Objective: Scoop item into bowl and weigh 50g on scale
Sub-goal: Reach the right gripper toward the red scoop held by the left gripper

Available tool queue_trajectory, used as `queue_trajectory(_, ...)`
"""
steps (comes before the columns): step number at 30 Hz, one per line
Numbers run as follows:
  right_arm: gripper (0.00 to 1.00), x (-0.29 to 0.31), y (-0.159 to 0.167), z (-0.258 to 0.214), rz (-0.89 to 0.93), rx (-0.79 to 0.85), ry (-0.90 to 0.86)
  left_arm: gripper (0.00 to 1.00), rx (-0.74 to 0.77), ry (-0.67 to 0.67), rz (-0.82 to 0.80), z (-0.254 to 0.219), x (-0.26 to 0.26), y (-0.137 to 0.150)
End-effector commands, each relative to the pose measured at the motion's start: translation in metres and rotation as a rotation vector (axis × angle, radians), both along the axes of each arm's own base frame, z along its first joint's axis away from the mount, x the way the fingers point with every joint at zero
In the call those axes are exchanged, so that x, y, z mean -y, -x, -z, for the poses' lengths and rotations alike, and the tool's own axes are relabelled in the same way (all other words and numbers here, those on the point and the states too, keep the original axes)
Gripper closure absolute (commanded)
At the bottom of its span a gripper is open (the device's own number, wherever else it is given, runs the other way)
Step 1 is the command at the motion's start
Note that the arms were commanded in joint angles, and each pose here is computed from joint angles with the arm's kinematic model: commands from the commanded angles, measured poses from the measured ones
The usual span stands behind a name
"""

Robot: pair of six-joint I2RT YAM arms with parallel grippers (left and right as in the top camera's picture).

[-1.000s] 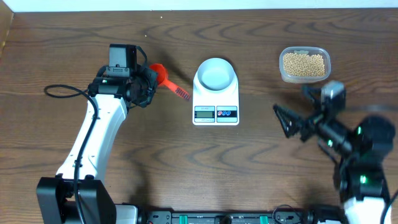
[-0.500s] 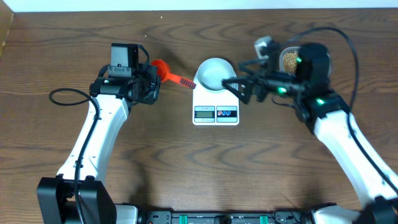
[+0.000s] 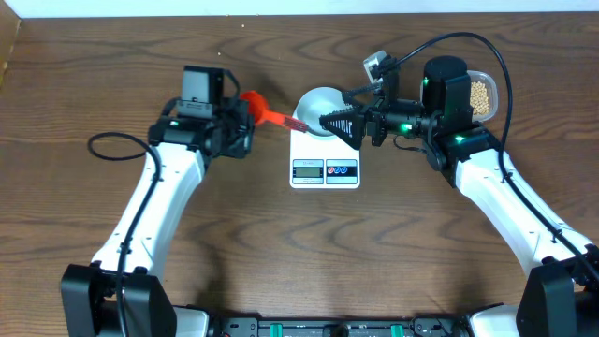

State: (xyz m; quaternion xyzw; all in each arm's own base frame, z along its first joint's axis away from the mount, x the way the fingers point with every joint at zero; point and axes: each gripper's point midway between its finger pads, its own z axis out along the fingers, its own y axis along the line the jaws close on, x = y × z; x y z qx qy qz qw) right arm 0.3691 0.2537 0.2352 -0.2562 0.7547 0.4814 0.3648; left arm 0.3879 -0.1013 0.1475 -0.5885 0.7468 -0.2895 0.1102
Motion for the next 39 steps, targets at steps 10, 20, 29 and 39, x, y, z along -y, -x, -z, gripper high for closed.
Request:
queue_trajectory(10,0.45,0.004,-0.013,0.012,0.156,-0.198,0.003,0.93,0.119,-0.035,0.023,-0.018,0.036,-0.010)
queue_trajectory(20,0.52,-0.012,-0.008,0.013,0.195,-0.286,-0.017,0.93,0.075,0.046,-0.056,-0.018,0.049,-0.005)
queue_trajectory(29,0.62,-0.024,-0.002,0.014,0.183,-0.281,-0.008,0.93,0.044,0.109,-0.030,-0.018,0.069,0.003)
queue_trajectory(39,0.77,-0.030,0.006,0.009,0.122,-0.267,-0.023,0.93,0.012,0.176,0.027,-0.020,0.083,0.011)
